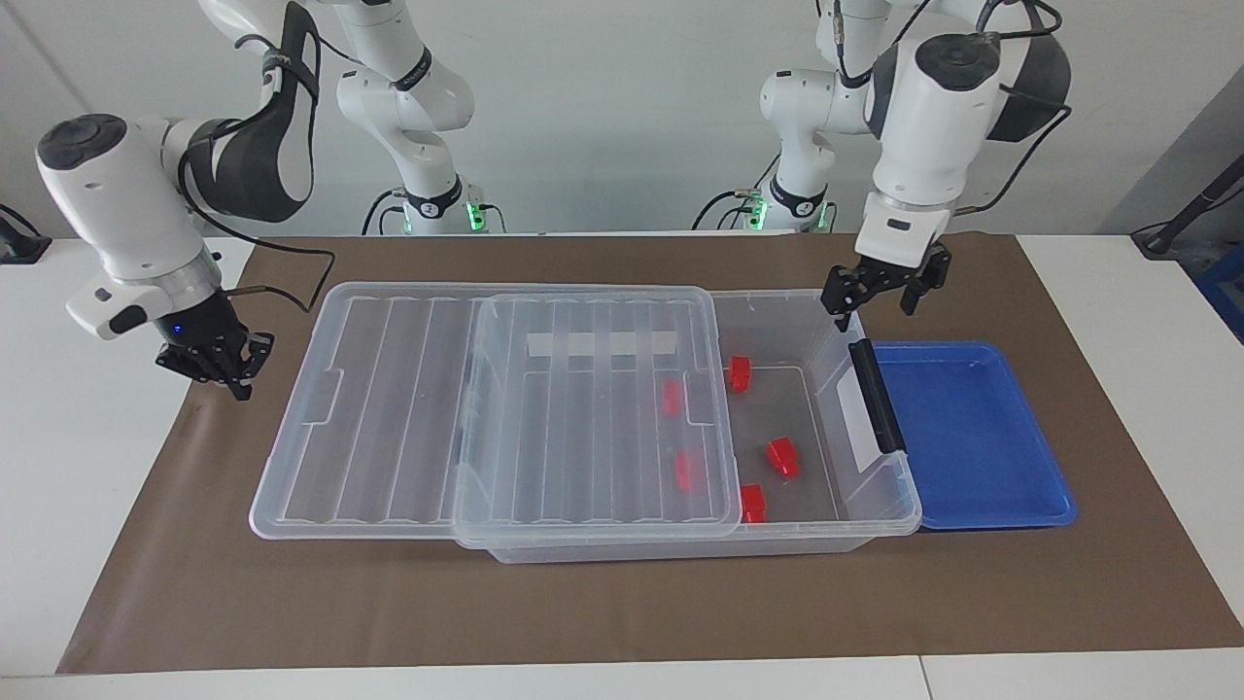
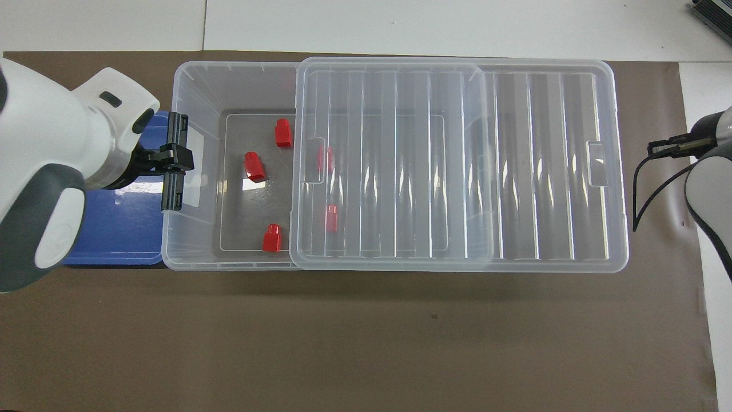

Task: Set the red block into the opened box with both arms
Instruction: 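Withdraw the left gripper to the tray while the right gripper reaches the lid, then push the clear lid back over the box with the right gripper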

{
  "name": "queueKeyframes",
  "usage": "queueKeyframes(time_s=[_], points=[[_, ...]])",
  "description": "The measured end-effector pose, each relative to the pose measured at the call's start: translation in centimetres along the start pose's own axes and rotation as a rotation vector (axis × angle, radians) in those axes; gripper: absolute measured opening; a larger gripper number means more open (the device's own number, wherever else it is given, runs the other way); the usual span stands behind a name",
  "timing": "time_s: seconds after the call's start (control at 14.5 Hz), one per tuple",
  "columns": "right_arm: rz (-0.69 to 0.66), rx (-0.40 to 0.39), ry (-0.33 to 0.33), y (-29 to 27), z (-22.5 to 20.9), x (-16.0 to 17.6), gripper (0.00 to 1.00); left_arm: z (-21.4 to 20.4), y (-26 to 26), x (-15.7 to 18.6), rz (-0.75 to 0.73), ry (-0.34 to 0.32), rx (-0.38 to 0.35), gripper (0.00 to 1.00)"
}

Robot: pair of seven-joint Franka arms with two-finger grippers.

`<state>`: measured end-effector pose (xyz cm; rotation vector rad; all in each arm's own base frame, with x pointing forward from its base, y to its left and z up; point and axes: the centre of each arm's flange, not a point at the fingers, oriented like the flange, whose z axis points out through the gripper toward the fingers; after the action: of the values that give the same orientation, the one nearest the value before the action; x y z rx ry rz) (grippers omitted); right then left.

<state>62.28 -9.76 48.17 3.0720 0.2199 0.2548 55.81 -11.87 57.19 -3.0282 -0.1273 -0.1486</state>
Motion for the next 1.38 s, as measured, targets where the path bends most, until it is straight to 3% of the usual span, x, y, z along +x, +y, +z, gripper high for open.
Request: queueKeyframes(time_s=[0.28, 0.83, 1.38], points=[[-0.012, 0.044, 0.035, -2.5, 1.6, 1.5, 0.01, -0.6, -6.6, 0.5, 0.104, -0.022, 0.013, 1.0], [-0.017, 0.074, 0.055, -8.3, 2.4, 3.1, 0.01, 0.2, -14.5, 1.3, 0.23, -0.04, -0.005, 1.0], [-0.005, 0.1, 0.05, -15.4, 2.3, 3.9, 0.01, -0.3, -13.3, 1.5, 0.262, -0.007, -0.034, 1.0]])
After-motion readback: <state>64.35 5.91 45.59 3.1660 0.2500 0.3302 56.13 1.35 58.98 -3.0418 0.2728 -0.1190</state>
